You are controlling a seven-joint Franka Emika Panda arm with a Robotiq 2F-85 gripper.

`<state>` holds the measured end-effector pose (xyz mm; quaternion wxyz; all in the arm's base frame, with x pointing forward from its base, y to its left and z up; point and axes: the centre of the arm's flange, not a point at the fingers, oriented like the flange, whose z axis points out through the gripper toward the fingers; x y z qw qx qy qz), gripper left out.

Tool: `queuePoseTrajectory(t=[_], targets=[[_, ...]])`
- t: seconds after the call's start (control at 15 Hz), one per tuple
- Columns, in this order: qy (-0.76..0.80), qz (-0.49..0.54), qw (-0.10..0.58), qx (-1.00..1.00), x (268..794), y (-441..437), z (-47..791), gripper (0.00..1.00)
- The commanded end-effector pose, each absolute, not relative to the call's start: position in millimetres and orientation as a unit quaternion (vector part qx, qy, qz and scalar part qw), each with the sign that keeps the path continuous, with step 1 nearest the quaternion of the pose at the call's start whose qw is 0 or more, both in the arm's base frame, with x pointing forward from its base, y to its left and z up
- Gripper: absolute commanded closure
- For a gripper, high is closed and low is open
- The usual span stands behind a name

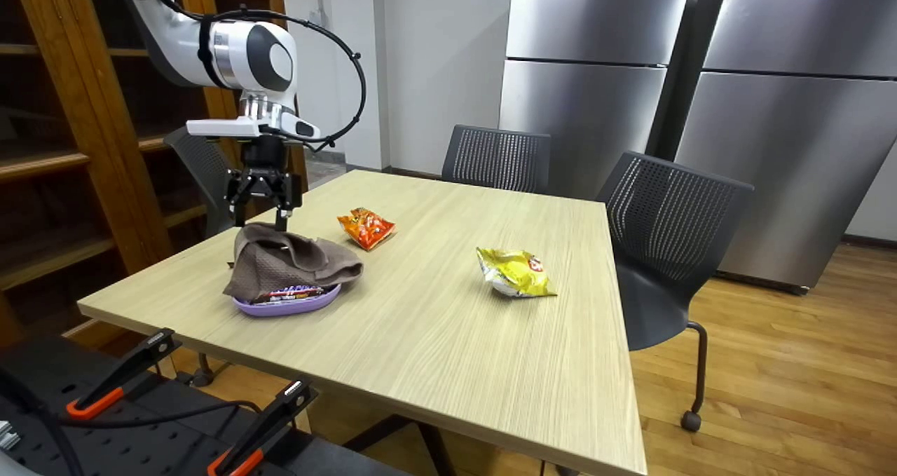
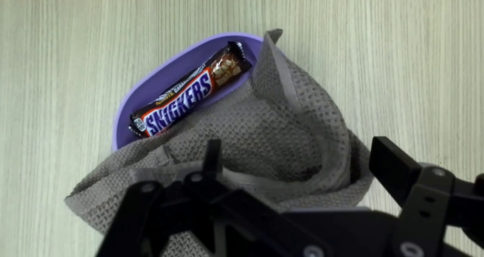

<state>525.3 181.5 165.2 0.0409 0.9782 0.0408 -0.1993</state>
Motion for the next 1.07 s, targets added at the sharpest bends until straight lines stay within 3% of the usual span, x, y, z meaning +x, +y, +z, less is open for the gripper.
queuePoseTrajectory(t=[0.0, 1.0], targets=[[0.076, -0.203, 0.034, 0.976, 514.6, 175.7, 178.1, 0.00], [0.091, -0.185, 0.024, 0.978, 516.3, 172.3, 169.7, 0.00]])
